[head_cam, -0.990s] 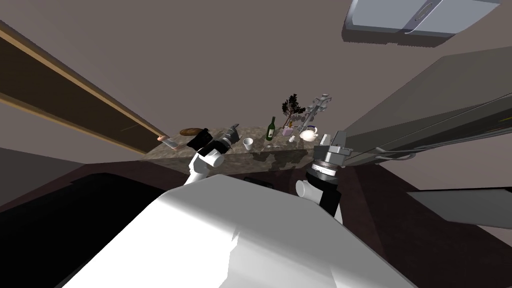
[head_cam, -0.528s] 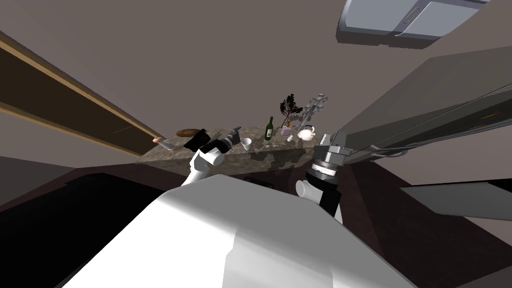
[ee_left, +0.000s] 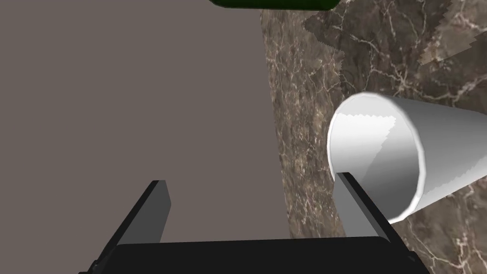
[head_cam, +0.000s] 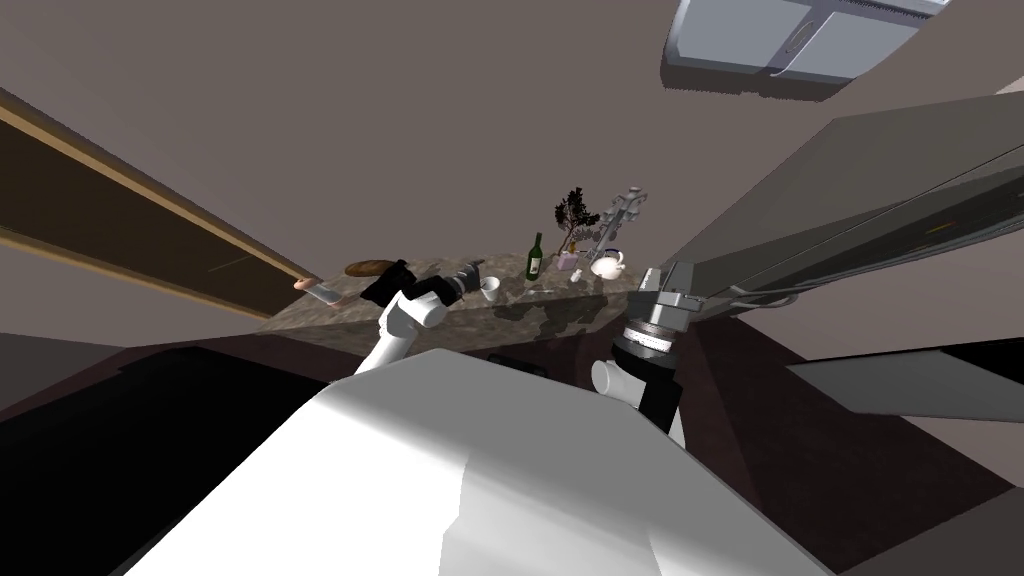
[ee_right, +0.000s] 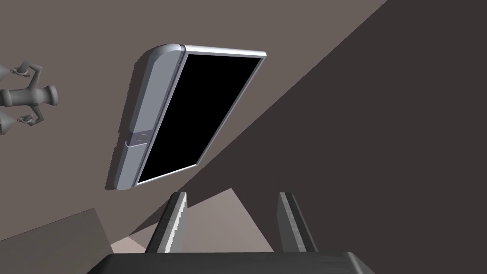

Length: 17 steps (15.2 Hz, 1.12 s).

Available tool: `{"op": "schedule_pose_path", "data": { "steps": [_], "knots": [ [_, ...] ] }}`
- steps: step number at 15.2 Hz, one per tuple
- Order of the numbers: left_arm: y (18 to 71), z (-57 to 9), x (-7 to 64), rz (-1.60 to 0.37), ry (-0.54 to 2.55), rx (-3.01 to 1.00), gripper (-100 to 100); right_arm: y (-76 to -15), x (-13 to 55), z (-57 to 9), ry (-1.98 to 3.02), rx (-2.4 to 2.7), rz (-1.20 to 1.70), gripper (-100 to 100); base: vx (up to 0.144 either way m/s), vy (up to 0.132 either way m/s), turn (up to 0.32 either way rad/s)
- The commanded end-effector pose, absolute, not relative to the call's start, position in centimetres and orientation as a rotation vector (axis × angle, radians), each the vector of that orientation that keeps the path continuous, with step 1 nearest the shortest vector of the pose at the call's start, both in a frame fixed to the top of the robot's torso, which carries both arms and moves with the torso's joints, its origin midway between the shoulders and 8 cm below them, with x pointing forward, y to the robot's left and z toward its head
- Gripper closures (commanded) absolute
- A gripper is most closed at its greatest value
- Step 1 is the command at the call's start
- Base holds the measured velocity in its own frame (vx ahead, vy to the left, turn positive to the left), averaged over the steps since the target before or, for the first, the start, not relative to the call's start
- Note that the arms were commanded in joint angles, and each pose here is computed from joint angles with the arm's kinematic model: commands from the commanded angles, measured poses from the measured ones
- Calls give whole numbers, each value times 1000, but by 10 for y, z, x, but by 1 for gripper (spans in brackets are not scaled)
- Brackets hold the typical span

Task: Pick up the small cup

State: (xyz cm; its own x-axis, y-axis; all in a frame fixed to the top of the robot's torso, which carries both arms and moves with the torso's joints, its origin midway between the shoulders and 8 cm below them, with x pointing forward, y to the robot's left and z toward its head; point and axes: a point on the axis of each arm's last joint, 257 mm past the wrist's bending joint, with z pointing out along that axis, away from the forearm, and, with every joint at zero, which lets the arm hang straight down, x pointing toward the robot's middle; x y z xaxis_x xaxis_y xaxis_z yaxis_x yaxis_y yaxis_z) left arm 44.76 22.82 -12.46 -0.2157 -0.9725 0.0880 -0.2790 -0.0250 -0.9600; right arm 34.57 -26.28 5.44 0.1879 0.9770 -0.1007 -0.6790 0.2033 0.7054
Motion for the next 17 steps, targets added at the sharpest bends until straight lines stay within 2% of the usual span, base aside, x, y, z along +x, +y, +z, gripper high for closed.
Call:
{"op": "schedule_pose_path", "data": {
  "steps": [1,17],
  "knots": [
    [230,-137,444,-1241,1602,-1377,-100,-263,346,54,618,587,1264,0,7,-3,-67],
    [245,-193,423,-1011,1855,-1537,-100,-263,346,54,618,587,1264,0,8,0,-68]
  ]
}}
